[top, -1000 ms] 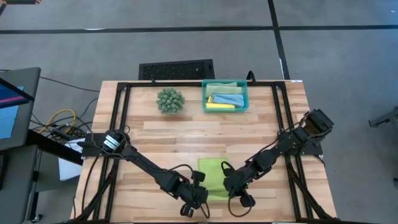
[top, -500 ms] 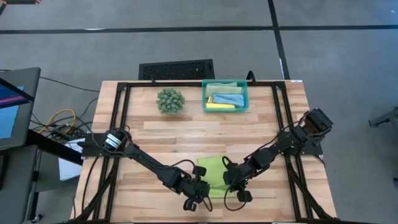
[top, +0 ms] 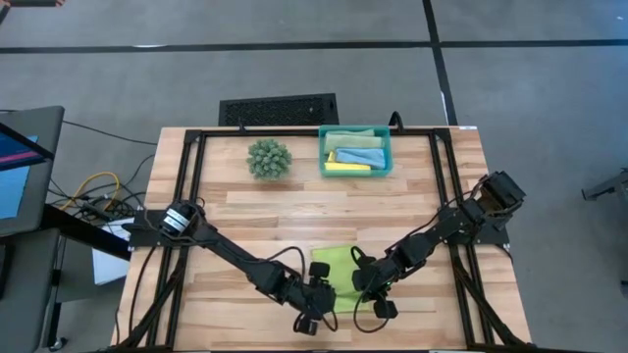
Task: Roll microfiber towels into tight, uniform cylinder then place into a basket
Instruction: Roll the green microfiber cloth
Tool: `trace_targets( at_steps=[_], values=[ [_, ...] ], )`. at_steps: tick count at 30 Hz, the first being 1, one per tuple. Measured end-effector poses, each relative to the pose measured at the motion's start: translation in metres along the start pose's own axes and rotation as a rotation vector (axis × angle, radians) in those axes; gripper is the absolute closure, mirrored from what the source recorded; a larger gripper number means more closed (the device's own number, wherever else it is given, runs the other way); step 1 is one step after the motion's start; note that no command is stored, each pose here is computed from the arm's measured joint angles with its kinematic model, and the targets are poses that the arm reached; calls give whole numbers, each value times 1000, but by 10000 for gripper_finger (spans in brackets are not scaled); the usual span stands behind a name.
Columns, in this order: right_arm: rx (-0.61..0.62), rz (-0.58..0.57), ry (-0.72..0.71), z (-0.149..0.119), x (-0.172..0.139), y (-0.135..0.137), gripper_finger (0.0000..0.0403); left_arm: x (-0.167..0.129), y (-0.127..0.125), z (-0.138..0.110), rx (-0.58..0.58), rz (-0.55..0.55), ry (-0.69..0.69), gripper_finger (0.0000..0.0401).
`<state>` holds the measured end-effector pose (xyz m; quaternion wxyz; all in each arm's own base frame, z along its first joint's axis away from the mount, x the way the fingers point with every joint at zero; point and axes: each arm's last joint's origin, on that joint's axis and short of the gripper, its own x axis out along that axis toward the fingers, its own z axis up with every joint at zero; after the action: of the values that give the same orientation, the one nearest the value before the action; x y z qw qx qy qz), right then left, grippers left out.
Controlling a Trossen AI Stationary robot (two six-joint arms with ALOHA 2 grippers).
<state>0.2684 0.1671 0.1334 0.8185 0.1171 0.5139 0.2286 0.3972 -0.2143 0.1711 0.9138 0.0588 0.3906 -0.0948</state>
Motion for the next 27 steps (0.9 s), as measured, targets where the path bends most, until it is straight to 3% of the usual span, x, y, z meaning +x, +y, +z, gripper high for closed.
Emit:
trace_targets(
  at_steps=[6, 13, 18, 23, 27],
  values=[
    [-6, 1, 1, -1, 1, 2, 381, 9, -1, -2, -112, 1, -24, 237],
    [-9, 4, -6, 0, 1, 3, 380, 38, -5, -21, -119, -52, 31, 273],
    [-54, 5, -17, 1, 0, 3, 378, 40, -3, -20, -127, -54, 25, 307],
    [-179, 17, -45, 3, 1, 5, 354, 39, -3, -17, -94, -64, -10, 354],
    [-188, 27, -58, 5, 0, 6, 316, 39, -3, -16, -82, -65, -14, 389]
  ],
)
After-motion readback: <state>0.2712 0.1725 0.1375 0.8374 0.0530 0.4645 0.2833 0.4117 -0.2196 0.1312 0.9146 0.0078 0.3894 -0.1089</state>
